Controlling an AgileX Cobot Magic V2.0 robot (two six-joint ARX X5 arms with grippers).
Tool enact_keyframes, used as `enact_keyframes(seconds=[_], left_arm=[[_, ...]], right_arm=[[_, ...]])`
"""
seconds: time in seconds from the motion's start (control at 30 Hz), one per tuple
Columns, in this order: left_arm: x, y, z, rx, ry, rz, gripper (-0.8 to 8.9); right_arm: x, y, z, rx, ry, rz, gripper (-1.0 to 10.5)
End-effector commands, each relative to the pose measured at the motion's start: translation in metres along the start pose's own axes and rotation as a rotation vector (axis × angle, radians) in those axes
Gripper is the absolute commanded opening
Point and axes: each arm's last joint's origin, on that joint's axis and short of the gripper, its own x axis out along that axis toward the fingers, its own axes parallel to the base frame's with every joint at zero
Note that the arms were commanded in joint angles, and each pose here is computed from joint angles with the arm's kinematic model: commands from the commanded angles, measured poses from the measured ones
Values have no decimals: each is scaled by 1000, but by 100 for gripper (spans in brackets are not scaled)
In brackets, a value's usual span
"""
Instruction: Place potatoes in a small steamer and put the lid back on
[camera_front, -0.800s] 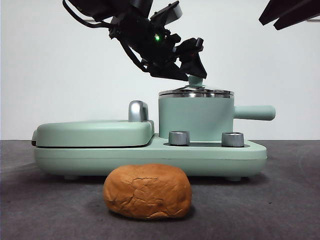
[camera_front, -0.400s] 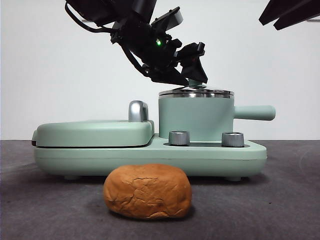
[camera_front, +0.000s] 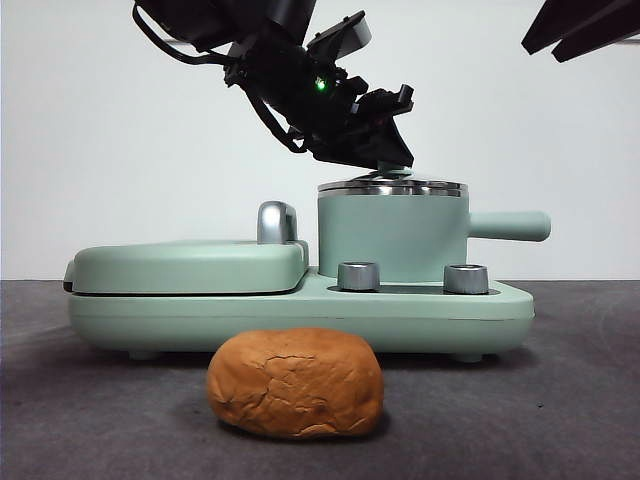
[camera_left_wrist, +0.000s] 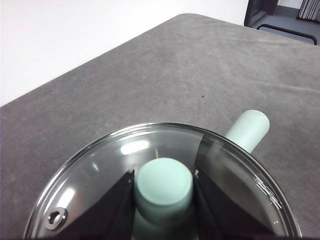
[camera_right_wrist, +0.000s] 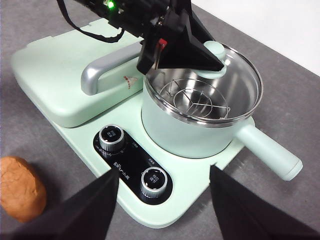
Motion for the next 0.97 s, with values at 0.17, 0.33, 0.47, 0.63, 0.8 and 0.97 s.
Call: enact_keyframes(seconds=[0.17,0.33,0.47,0.63,0.8,0.97], left_arm=[[-2,-3,13,53,-41,-1,6],[-14,-4,25,29,-57,2,6],[-26,-4,37,34,-81,6,6],[-44,-1,48,-8,-78,17,7],[-64,6,52,-72,-15,31,8],[-85,10,58,-114,24,49,10]], right_arm=[[-1,0,5,9,-18,-4,286],[-1,0,5,9,-18,-3,286],[-1,0,5,9,-18,-3,286],[-1,0,5,9,-20,4,286],[-1,1,4,11,-9,9,286],[1,8,2,-45,22,53,287]])
